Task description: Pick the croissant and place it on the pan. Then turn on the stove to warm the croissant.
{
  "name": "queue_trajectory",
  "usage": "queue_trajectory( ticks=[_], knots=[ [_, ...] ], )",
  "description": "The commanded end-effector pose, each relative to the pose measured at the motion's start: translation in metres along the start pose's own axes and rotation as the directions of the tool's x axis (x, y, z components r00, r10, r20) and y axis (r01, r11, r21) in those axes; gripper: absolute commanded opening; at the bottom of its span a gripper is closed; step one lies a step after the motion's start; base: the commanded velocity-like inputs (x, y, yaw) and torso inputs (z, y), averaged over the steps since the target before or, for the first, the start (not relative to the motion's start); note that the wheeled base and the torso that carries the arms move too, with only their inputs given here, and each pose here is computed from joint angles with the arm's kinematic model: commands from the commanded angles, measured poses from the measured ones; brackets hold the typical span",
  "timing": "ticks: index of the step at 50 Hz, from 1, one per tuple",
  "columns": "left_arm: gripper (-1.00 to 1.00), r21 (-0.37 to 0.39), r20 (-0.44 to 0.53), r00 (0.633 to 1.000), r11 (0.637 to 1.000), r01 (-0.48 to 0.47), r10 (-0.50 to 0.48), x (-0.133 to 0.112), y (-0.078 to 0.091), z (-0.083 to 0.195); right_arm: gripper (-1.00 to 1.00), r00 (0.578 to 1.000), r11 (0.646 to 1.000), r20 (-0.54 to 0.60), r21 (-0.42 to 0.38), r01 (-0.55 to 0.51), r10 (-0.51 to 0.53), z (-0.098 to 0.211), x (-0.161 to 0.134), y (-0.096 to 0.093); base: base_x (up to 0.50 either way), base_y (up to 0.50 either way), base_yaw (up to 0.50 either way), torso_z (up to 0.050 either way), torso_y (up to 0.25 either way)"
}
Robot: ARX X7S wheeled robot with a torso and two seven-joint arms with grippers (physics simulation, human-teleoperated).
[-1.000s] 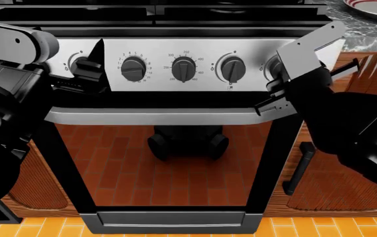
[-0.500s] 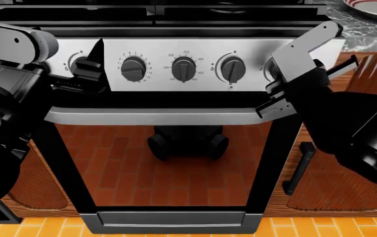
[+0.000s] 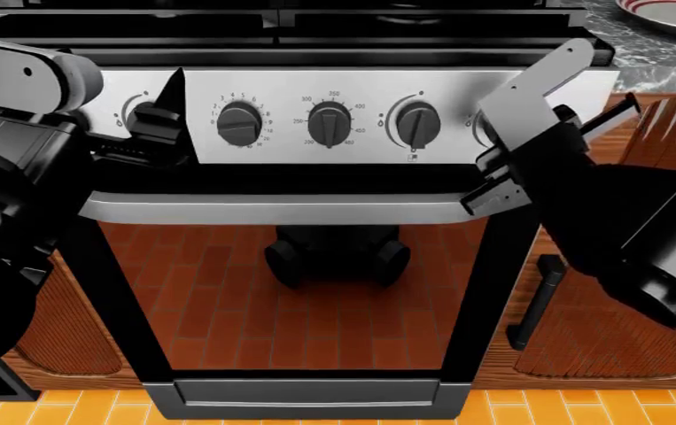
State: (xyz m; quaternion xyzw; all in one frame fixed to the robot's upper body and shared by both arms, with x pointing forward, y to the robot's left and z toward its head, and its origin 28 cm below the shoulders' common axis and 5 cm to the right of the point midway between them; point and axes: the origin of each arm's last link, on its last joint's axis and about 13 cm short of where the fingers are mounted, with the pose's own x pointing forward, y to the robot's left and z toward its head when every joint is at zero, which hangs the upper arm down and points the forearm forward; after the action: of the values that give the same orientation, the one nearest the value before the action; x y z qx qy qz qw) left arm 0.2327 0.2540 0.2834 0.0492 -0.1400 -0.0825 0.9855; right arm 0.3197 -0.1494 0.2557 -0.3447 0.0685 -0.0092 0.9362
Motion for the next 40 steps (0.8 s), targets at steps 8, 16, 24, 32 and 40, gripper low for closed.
queue_trajectory(
  ticks=[8,16,24,32,40],
  knots=[
    [1.00,0.000,0.003,1.000,1.000,0.002,-0.002,0.0001,0.0000,0.0000,-1.00,1.000,0.998,-0.019,-0.064,-0.013,0.012,-0.0027,-0.0010,0.0008,0.00,0.00,0.00,0.000,0.000],
    [1.00,-0.002,0.004,1.000,1.000,0.000,0.000,0.0001,0.0000,-0.0001,-1.00,1.000,0.993,-0.020,-0.116,-0.020,0.018,-0.0026,-0.0009,0.0021,0.00,0.00,0.00,0.000,0.000],
    [1.00,-0.003,0.005,1.000,1.000,-0.002,0.002,0.0001,0.0000,-0.0001,-1.00,1.000,0.988,-0.022,-0.155,-0.024,0.021,-0.0024,-0.0012,0.0025,0.00,0.00,0.00,0.000,0.000],
    [1.00,-0.002,0.005,1.000,1.000,-0.003,0.003,0.0001,0.0000,-0.0001,-1.00,0.999,0.987,-0.024,-0.160,-0.029,0.026,-0.0032,-0.0018,0.0025,0.00,0.00,0.00,0.000,0.000],
    [1.00,-0.001,0.005,1.000,1.000,-0.003,0.003,0.0000,0.0000,0.0000,-1.00,0.999,0.986,-0.026,-0.162,-0.034,0.031,-0.0033,-0.0023,0.0034,0.00,0.00,0.00,0.000,0.000]
  ],
)
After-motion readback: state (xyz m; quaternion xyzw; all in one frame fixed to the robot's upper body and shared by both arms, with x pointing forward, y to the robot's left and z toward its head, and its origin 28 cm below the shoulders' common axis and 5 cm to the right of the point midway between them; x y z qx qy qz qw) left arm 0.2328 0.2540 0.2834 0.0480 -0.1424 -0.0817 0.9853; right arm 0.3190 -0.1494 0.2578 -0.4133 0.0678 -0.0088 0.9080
